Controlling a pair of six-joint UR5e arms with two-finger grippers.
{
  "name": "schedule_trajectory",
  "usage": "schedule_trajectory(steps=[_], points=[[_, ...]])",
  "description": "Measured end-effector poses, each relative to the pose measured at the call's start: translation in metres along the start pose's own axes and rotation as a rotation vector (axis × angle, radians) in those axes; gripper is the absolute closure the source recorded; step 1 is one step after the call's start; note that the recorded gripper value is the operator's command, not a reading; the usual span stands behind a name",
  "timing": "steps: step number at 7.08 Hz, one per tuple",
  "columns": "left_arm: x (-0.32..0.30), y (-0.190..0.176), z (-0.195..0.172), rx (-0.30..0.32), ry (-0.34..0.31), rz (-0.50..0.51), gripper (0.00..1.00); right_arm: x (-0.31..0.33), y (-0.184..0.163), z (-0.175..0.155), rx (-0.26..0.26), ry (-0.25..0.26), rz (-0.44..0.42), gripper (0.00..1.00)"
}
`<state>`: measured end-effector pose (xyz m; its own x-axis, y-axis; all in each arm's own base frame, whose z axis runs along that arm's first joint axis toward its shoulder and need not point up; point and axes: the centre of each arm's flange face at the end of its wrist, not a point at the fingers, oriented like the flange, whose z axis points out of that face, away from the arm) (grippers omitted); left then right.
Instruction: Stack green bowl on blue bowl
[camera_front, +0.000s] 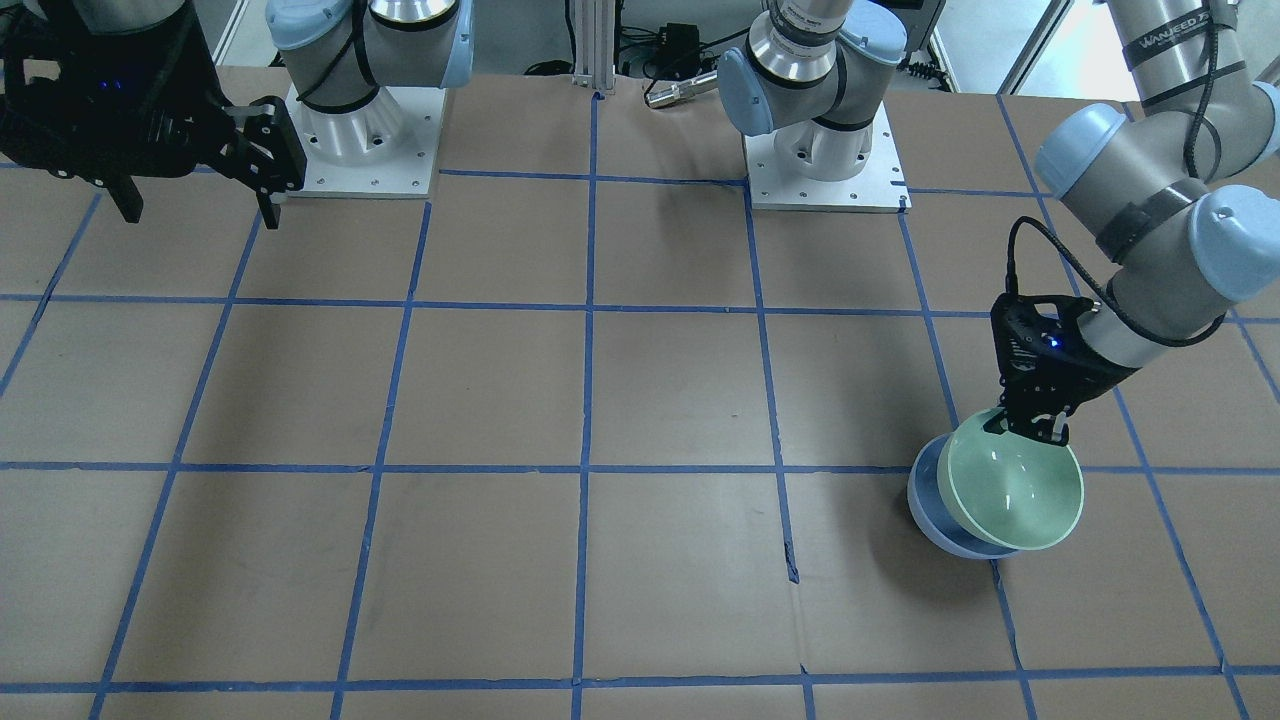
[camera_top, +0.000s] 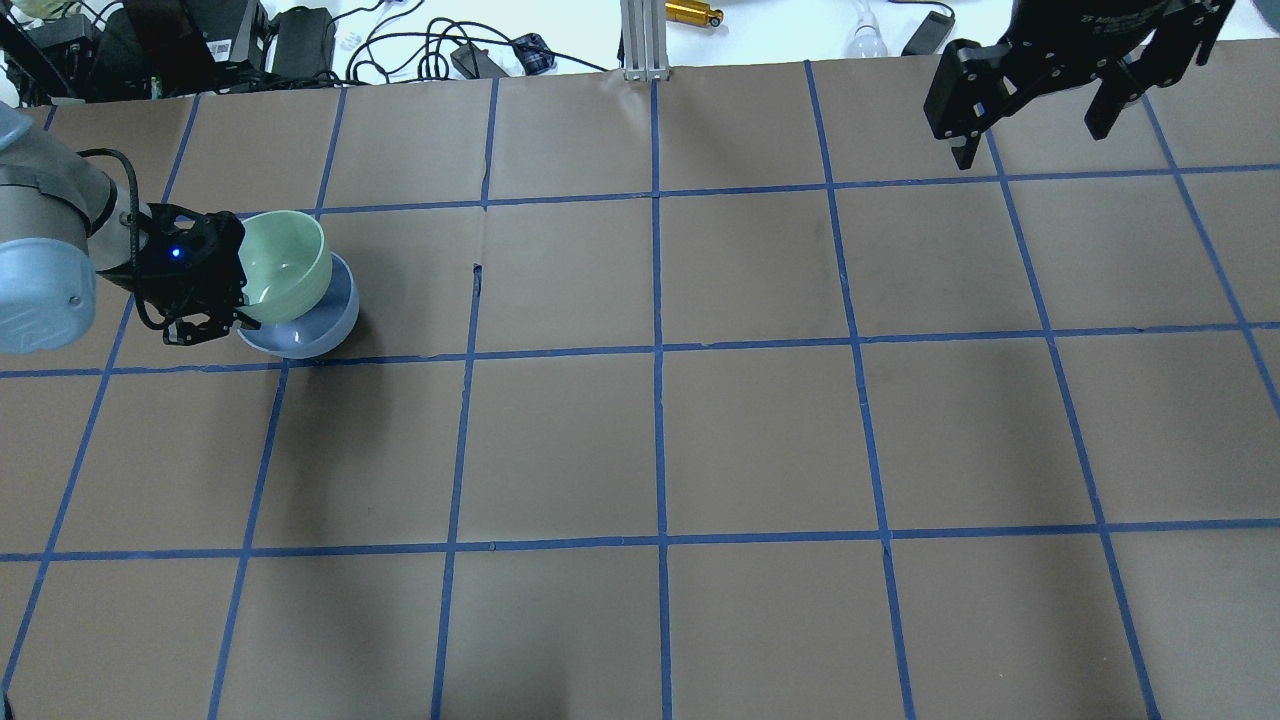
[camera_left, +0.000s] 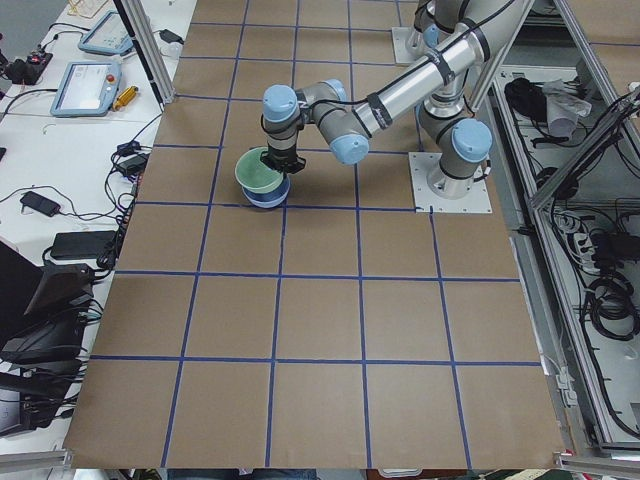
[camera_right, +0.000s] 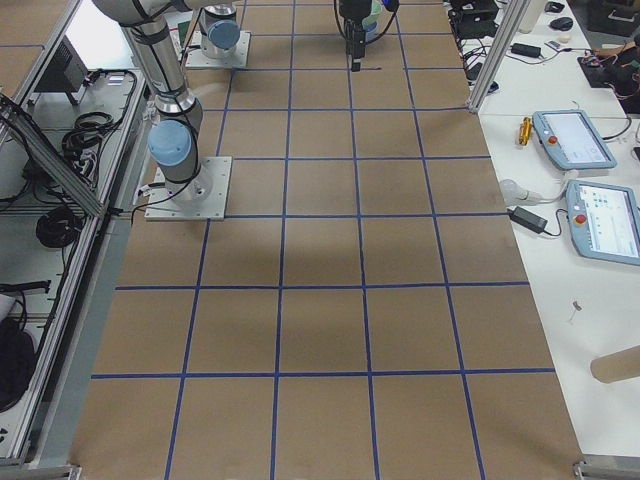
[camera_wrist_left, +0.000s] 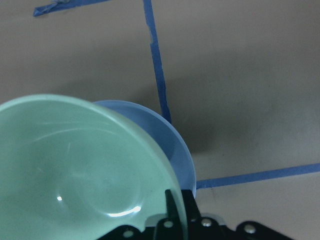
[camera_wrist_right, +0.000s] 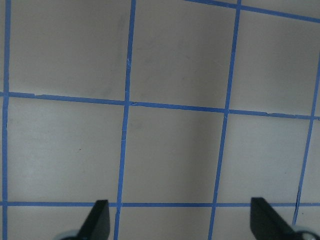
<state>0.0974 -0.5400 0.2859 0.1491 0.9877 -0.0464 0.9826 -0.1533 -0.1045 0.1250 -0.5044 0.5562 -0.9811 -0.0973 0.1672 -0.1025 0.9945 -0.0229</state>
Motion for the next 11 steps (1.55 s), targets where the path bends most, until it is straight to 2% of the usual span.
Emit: schedule_trajectory(steps=[1, 3, 5, 6, 8, 11], points=[[0.003, -0.001, 0.007, 0.003, 0.006, -0.004, 0.0, 0.0, 0.0, 0.0, 0.0, 0.0, 0.0, 0.0], [0.007, -0.002, 0.016, -0.004, -0.004, -0.014, 0.0, 0.0, 0.0, 0.0, 0.0, 0.0, 0.0, 0.0], [0.005, -0.005, 0.005, -0.022, -0.028, -0.062, 0.0, 0.0, 0.0, 0.0, 0.0, 0.0, 0.0, 0.0], [0.002, -0.009, -0.014, -0.027, -0.045, -0.112, 0.0, 0.0, 0.0, 0.0, 0.0, 0.0, 0.0, 0.0], [-0.019, -0.028, -0.081, -0.006, -0.056, -0.223, 0.0, 0.0, 0.0, 0.0, 0.0, 0.0, 0.0, 0.0], [-0.032, -0.11, -0.166, 0.005, -0.03, -0.438, 0.0, 0.0, 0.0, 0.0, 0.0, 0.0, 0.0, 0.0]])
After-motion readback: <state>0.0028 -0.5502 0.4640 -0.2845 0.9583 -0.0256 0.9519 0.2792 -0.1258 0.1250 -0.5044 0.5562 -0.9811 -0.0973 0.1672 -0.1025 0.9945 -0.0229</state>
